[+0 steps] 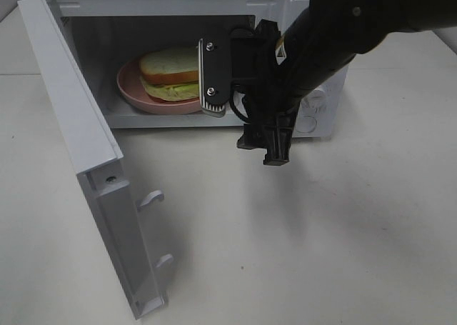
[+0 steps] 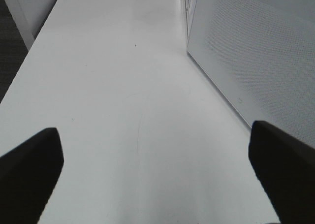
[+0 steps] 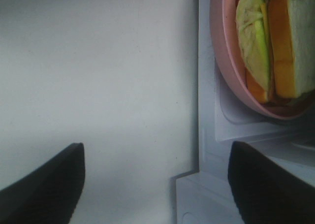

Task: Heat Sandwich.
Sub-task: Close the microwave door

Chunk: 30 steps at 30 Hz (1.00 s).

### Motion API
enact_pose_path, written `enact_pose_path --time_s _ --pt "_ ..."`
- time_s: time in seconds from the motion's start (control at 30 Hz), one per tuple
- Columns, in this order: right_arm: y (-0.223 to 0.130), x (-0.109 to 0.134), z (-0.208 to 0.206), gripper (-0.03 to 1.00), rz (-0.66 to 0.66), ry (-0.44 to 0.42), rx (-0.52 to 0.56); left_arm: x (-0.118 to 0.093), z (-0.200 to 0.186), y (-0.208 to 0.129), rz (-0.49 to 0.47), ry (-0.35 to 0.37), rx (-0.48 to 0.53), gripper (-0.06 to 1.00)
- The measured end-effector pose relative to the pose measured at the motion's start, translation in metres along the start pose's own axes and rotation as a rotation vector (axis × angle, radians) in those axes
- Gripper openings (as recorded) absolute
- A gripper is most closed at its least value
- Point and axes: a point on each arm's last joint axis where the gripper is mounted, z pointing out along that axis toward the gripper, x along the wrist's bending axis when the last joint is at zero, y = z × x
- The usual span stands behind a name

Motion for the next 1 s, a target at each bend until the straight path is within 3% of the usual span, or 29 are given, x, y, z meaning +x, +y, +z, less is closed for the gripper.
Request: enact_pose_path --time_s 1.0 --pt "-0.056 0.077 -0.088 0.77 0.715 -0.002 0.015 0.0 0.0 0.0 0.0 0.0 0.0 0.97"
